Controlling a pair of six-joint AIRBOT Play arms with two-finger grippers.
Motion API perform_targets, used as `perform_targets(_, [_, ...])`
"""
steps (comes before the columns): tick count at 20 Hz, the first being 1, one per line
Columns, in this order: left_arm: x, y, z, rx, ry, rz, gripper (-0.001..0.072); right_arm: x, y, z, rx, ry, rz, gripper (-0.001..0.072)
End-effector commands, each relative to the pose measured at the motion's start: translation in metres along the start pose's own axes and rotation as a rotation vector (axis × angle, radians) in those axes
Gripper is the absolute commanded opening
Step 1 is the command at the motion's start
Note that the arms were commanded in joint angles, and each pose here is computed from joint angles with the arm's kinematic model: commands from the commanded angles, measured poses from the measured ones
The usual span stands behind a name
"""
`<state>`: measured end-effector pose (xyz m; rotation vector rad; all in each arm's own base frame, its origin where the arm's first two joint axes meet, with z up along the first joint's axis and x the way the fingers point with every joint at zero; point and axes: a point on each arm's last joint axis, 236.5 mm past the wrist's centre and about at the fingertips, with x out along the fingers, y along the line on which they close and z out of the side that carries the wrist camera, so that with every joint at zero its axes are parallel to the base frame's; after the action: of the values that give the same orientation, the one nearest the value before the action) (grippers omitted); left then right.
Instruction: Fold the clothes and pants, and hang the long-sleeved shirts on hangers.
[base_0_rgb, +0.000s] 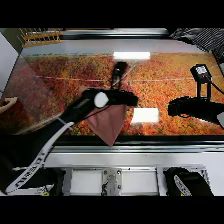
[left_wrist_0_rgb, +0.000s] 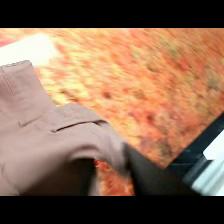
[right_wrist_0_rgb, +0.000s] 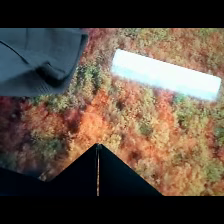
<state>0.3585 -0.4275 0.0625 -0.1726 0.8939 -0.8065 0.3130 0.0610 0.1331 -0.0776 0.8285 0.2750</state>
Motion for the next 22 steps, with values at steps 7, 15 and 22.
perform_targets(7, [-0.055, 0.124, 0.0, -0.295, 0.116, 0.167, 0.0644, -0.003, -0.039, -0.008, -0.007, 0.032, -0.142, 0.0025])
perform_targets(15, [-0.12, 0.28, -0.144, -0.794, 0.187, 0.397, 0.0643, 0.038, -0.019, -0.031, 0.101, 0.134, -0.017, 0.048])
perform_targets(22, [-0.065, 0.279, -0.143, -0.734, 0.274, 0.341, 0.0609, 0.088, 0.006, -0.049, 0.229, 0.264, 0.127, 0.048])
